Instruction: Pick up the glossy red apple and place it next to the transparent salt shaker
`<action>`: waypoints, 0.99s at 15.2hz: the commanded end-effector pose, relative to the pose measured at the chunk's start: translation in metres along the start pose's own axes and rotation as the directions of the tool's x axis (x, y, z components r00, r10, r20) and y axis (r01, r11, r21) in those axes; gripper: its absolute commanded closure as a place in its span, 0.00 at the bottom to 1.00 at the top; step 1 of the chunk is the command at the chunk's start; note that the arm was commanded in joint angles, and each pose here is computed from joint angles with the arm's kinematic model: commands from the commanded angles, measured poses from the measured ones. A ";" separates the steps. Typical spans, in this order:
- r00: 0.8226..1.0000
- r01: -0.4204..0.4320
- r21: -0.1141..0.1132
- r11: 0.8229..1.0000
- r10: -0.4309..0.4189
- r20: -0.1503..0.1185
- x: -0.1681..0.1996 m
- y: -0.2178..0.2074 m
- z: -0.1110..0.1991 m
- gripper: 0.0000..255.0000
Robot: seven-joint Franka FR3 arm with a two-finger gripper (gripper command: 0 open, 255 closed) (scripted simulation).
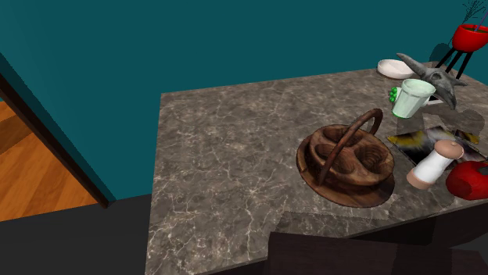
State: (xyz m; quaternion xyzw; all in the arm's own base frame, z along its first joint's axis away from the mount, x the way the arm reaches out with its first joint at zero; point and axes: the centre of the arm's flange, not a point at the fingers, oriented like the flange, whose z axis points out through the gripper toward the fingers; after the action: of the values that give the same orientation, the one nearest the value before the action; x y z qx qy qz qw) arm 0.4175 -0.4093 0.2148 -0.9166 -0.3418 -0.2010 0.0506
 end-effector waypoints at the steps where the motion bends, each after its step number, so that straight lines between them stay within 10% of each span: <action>1: 1.000 0.000 0.000 1.000 0.000 0.000 0.000 0.000 0.000 0.00; 15: 1.000 0.000 0.000 1.000 0.000 0.000 0.000 0.000 -0.050 0.00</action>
State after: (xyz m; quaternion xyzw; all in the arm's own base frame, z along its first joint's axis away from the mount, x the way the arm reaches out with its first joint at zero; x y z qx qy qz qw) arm 0.4009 -0.4208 0.2605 -0.9166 -0.3417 -0.2011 0.0505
